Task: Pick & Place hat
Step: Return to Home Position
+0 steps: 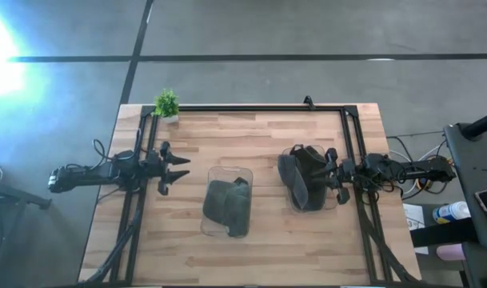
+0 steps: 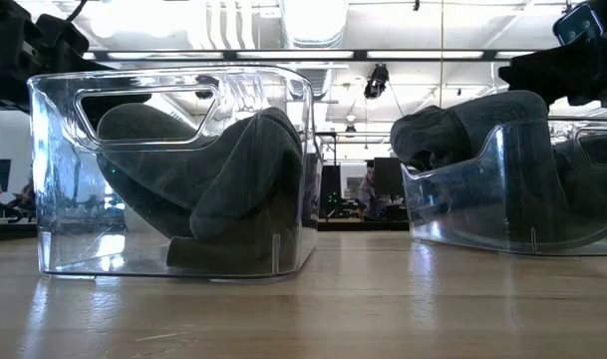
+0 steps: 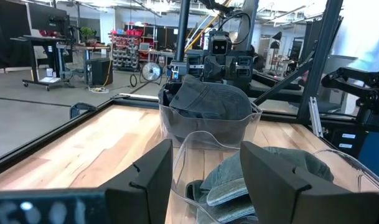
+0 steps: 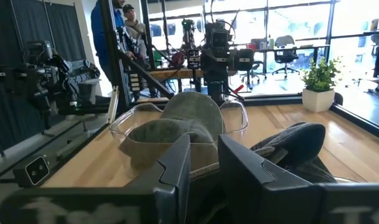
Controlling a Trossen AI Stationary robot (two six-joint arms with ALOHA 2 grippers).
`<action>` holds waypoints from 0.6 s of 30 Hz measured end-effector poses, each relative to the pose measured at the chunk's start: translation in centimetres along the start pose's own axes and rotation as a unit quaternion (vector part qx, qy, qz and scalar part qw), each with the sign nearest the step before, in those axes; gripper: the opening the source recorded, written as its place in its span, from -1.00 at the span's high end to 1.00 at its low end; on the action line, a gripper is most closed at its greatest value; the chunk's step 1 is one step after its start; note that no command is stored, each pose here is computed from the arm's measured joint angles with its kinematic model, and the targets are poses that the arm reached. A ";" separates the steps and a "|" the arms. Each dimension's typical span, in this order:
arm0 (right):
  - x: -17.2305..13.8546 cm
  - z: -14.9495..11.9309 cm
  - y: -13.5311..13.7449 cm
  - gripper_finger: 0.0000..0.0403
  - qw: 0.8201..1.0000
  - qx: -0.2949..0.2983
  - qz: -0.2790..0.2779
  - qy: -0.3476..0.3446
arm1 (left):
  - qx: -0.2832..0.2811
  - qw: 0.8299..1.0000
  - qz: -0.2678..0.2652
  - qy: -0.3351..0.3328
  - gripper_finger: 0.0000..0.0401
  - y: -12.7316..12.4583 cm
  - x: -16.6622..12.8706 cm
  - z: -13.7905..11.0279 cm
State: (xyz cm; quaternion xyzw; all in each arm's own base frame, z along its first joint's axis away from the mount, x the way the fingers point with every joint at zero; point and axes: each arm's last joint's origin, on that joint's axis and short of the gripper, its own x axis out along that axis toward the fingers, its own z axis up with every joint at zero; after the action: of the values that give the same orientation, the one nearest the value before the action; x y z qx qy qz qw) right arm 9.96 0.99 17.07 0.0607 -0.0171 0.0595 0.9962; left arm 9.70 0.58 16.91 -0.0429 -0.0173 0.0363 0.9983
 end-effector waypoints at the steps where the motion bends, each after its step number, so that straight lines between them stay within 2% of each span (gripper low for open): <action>1: 0.0 0.0 0.0 0.61 1.000 0.000 0.000 0.000 | 0.000 1.000 0.000 0.000 0.10 0.0 0.0 0.0; 9: 0.0 0.0 0.0 0.66 1.000 0.000 0.000 0.000 | 0.000 1.000 0.000 0.000 0.10 0.0 0.0 0.0; 18: 0.0 0.0 0.0 0.61 1.000 0.000 0.000 0.000 | 0.000 1.000 0.000 0.000 0.10 0.0 0.0 0.0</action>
State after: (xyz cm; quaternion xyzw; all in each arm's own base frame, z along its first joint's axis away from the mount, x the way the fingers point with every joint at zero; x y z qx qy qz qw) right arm 9.96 0.99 17.06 0.0607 -0.0169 0.0595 0.9962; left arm 9.70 0.58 16.91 -0.0427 -0.0168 0.0363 0.9983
